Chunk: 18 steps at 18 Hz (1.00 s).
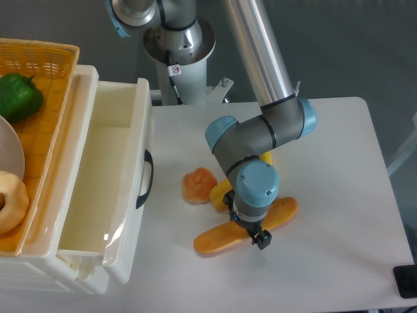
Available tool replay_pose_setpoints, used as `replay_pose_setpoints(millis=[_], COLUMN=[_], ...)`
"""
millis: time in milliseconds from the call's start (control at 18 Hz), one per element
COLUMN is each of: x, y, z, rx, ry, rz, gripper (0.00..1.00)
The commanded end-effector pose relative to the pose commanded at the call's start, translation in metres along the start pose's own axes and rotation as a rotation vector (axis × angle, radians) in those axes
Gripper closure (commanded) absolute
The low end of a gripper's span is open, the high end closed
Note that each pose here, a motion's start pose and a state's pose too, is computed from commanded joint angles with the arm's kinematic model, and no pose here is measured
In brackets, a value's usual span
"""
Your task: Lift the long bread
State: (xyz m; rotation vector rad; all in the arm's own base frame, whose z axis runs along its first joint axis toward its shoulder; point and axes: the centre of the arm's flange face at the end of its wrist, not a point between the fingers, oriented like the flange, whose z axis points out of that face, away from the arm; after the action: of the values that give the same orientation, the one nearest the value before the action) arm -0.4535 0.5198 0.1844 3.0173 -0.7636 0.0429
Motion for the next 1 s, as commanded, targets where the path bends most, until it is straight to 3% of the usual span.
replay_pose_setpoints(millis=[111,278,389,444,500,611,1000], x=[0.0,0.0,0.0,-0.001,-0.001,-0.001,0.002], y=[0.0,0.0,0.0,0.0,0.0,0.0,0.002], z=[0.001,-0.001,-0.002,-0.005,-0.005,-0.009,-0.035], rx=[0.0,0.0,0.0,0.001,0.001,0.003,0.006], ry=[0.001,0.0,-0.002,-0.005,-0.003,-0.009,-0.041], rz=[0.0,0.002,0.003,0.003,0.003,0.001,-0.025], gripper=[0.22,0.46,0.68,0.84,0.92,1.0,1.0])
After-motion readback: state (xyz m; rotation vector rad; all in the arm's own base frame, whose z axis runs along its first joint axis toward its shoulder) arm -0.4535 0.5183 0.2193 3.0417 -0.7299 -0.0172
